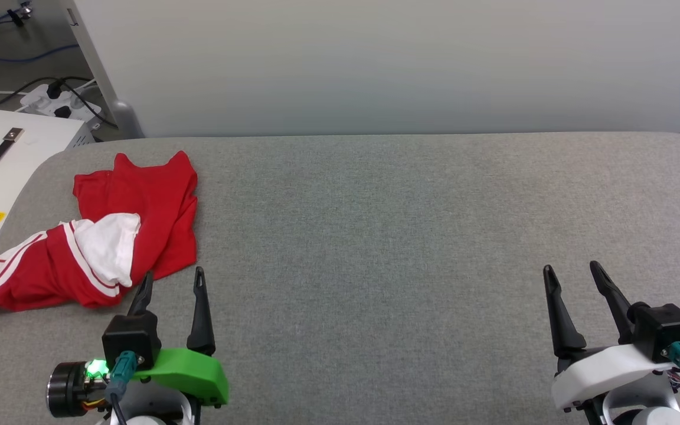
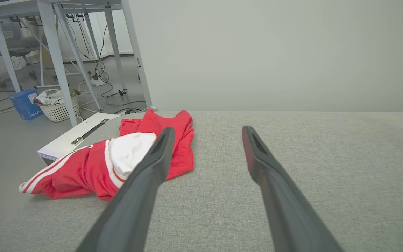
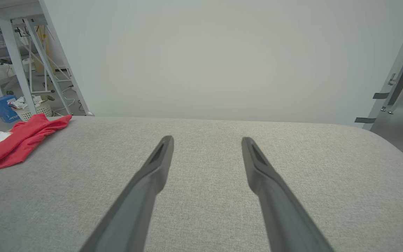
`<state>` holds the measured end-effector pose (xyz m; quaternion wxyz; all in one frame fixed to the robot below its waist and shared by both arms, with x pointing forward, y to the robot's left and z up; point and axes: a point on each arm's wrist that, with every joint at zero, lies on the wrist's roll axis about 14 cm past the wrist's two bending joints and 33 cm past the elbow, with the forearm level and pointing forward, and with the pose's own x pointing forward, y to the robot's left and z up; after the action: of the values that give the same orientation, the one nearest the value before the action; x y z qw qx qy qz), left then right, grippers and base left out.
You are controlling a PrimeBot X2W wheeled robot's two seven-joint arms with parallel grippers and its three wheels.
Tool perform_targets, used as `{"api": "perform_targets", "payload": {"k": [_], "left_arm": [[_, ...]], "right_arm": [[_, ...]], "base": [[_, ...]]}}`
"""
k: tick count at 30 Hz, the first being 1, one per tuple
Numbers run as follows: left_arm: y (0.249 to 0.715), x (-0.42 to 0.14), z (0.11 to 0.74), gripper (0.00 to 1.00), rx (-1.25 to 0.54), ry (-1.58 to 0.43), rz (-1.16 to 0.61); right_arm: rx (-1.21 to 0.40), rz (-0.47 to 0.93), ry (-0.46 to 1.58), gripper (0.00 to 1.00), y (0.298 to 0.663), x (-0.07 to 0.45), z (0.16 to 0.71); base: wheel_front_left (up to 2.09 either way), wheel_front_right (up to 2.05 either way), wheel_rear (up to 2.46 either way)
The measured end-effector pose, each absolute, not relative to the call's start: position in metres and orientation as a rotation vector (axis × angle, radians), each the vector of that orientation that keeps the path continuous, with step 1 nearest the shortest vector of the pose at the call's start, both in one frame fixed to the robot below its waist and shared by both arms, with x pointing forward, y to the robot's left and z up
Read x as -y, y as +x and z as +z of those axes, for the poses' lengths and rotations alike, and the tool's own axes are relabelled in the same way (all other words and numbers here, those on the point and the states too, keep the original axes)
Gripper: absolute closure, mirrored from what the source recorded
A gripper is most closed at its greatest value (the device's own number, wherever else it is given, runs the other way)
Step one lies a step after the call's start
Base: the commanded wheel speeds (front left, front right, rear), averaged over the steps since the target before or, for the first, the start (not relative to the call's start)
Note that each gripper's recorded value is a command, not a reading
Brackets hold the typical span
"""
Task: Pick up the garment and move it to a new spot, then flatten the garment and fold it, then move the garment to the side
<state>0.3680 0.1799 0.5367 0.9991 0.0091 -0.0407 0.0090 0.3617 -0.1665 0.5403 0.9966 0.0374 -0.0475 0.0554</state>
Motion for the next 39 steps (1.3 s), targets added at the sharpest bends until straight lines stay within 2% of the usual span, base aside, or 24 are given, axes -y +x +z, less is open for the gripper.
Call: {"api": "perform_targets", "payload": {"k": [25,39], "left_arm": [[0.362,-0.181,0.529,0.0,0.09,0.002,0.025],[0.349,-0.214,0.527,0.0,0.101,-0.026,0.134]], "right_arm": [[0.125,0.106,0.122,0.0,0.355,0.167,0.539],[0.139,0.206,0.138,0.0,0.366,0.134,0.54]], "base": [[0.0,0.0,0.0],[0.0,0.0,0.0]]}}
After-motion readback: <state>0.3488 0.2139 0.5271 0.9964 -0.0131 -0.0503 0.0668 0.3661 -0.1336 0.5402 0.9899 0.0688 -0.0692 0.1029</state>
